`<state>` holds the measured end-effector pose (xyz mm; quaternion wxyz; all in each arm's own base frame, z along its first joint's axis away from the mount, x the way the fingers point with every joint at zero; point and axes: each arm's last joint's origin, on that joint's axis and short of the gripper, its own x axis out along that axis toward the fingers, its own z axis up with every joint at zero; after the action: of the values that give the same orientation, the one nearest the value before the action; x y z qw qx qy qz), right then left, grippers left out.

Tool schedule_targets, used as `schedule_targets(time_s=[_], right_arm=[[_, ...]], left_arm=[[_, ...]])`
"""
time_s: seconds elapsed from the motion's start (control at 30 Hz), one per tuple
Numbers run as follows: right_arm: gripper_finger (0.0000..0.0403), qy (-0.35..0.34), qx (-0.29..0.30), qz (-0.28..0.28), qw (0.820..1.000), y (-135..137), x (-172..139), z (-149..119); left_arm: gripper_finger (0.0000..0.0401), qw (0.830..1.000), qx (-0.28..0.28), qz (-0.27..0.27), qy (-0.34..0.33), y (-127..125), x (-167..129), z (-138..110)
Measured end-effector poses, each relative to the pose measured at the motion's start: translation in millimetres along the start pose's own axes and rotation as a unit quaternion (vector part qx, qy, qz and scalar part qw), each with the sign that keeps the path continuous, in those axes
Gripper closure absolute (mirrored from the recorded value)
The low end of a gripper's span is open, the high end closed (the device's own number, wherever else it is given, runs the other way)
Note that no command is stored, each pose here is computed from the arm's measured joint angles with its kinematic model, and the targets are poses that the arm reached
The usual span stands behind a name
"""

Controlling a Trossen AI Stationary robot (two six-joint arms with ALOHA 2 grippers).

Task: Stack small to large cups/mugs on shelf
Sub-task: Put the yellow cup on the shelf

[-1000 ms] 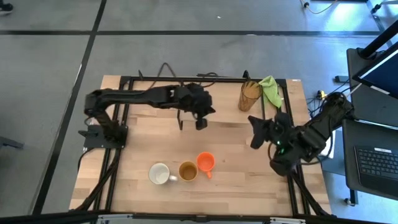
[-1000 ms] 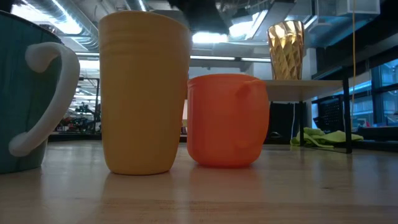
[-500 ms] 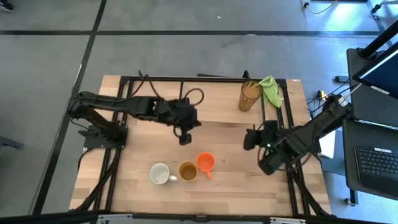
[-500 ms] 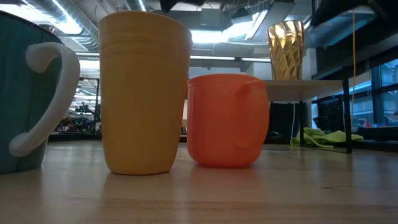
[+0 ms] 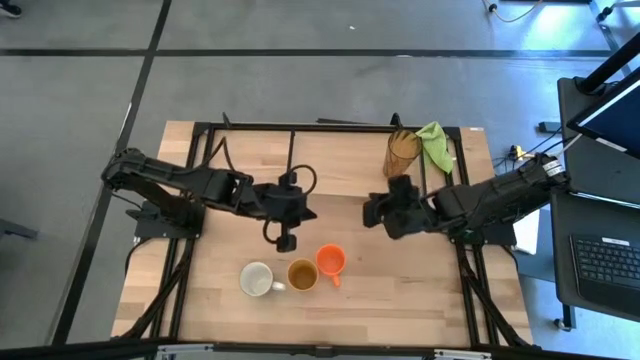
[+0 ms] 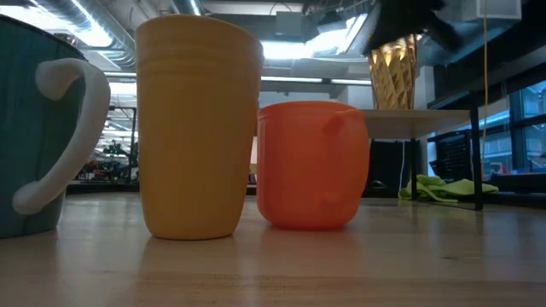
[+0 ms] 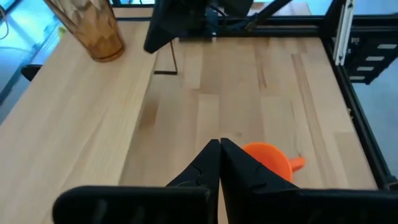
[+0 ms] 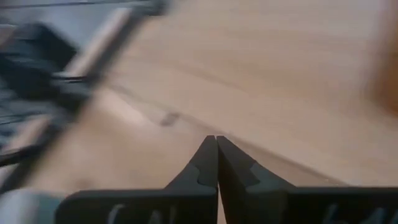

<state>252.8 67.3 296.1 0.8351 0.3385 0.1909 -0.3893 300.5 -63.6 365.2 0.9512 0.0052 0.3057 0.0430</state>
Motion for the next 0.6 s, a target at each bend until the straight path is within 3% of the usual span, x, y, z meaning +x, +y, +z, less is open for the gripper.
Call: schedule_targets(time_s=[0.17, 0.33, 0.47, 0.6], right_arm=[[0.0402, -0.021, 0.009, 0.138, 0.990, 31.5, -5.2, 11.9], [0.0401, -0.080, -0.076, 0.199, 0.974, 57.6, -35.0, 43.0], [0.0400, -0.148, -0.166, 0.183, 0.957, 69.3, -65.8, 79.6], [0.0394, -0.169, -0.244, 0.097, 0.950, 60.3, -85.1, 105.9]], left_arm=[[0.0396, 1.000, -0.005, -0.003, 0.002, -3.9, -1.1, -1.2], [0.0391, 1.000, -0.007, 0.011, 0.000, -2.2, -0.8, -0.8], [0.0397, 1.000, -0.013, 0.016, 0.000, 1.6, 0.2, -0.2], [0.0399, 1.000, -0.017, 0.021, -0.001, 4.8, 1.0, 0.3]])
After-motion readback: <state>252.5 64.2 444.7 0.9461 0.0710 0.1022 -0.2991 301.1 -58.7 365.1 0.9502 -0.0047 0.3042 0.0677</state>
